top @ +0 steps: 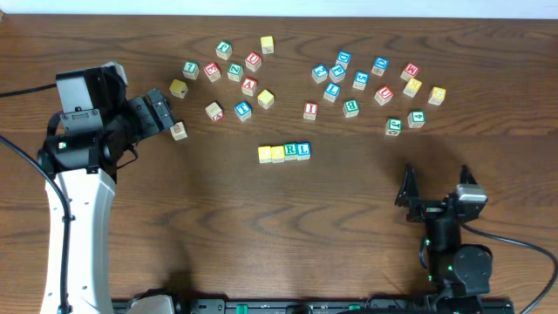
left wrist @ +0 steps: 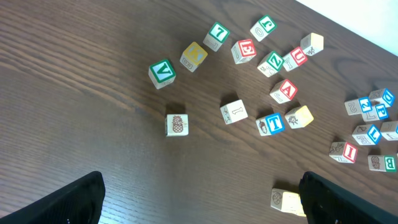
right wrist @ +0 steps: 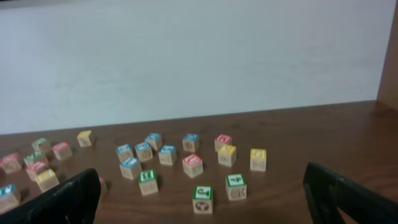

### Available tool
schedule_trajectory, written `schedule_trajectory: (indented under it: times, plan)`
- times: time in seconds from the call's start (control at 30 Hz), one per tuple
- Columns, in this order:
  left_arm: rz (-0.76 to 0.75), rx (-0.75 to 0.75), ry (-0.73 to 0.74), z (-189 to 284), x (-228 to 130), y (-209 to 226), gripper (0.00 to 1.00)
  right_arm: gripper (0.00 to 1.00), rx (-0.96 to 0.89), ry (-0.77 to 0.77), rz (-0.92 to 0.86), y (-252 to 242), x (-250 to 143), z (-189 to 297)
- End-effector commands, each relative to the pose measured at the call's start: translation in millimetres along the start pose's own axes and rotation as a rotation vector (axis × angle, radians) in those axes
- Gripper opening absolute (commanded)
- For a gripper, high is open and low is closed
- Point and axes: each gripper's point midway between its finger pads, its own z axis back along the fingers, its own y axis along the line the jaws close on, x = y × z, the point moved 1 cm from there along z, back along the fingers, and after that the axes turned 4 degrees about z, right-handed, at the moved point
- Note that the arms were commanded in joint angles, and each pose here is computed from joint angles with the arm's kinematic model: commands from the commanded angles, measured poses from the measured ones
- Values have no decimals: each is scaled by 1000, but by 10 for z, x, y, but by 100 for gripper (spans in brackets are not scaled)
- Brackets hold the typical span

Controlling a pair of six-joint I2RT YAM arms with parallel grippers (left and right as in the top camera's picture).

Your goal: Spell out CORL

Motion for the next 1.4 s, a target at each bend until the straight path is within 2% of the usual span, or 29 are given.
schedule_trajectory:
  times: [0.0, 0.2, 0.47, 1.37]
  plan:
    - [4, 1, -35, 78, 99, -14, 98, 99, 8, -9, 5, 0, -83, 17]
    - [4, 1, -35, 78, 100, -14, 98, 99, 8, -1, 10, -5, -107, 51]
    - [4, 1, -35, 78, 99, -14, 98, 99, 49, 120, 23, 55, -399, 104]
    - [4, 1, -35, 78, 100, -14, 98, 99, 61, 121, 22, 73, -400, 104]
